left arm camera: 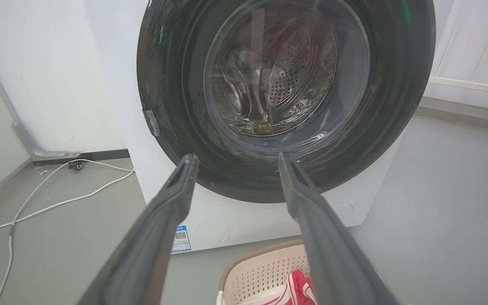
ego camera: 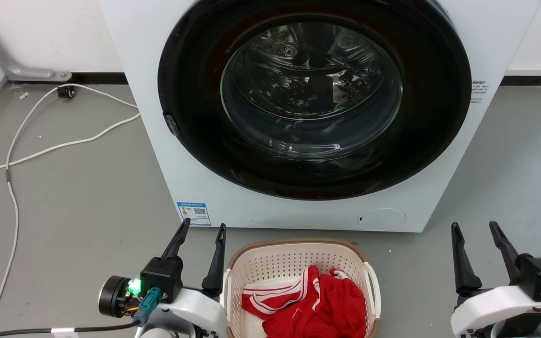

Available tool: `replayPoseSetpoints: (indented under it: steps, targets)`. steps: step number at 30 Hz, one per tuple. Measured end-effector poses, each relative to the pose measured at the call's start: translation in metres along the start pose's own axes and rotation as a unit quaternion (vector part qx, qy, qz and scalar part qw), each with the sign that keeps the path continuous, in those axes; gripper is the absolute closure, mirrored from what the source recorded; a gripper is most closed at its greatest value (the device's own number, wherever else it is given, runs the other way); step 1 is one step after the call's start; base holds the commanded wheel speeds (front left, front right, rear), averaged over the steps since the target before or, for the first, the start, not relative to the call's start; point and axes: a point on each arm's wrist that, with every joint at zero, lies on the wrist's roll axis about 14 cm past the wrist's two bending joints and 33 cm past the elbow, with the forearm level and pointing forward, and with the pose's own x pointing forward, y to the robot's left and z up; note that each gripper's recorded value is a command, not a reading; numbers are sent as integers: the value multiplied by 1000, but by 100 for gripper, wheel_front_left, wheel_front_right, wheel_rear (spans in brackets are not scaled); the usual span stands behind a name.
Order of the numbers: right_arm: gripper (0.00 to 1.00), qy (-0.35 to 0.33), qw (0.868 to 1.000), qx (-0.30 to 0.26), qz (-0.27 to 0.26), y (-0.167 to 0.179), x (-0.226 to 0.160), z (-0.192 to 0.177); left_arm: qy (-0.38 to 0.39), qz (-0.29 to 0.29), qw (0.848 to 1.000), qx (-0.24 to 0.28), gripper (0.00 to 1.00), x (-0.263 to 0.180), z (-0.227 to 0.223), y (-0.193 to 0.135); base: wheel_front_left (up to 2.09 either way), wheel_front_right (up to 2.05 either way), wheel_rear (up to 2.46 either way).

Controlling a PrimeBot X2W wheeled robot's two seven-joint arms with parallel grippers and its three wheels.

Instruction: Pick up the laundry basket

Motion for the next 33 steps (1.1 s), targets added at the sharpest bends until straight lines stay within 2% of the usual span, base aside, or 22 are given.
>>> replayPoseSetpoints:
  steps: [7, 33]
  targets:
    - [0, -1, 1000, -11, 5, 3, -1, -2, -3, -6, 1000, 10, 0, -1, 1, -2, 0, 0, 0]
    - [0, 9, 1000, -5, -2, -2, 2, -13, 8, 0, 1000, -10, 0, -1, -8, 3, 0, 0, 0]
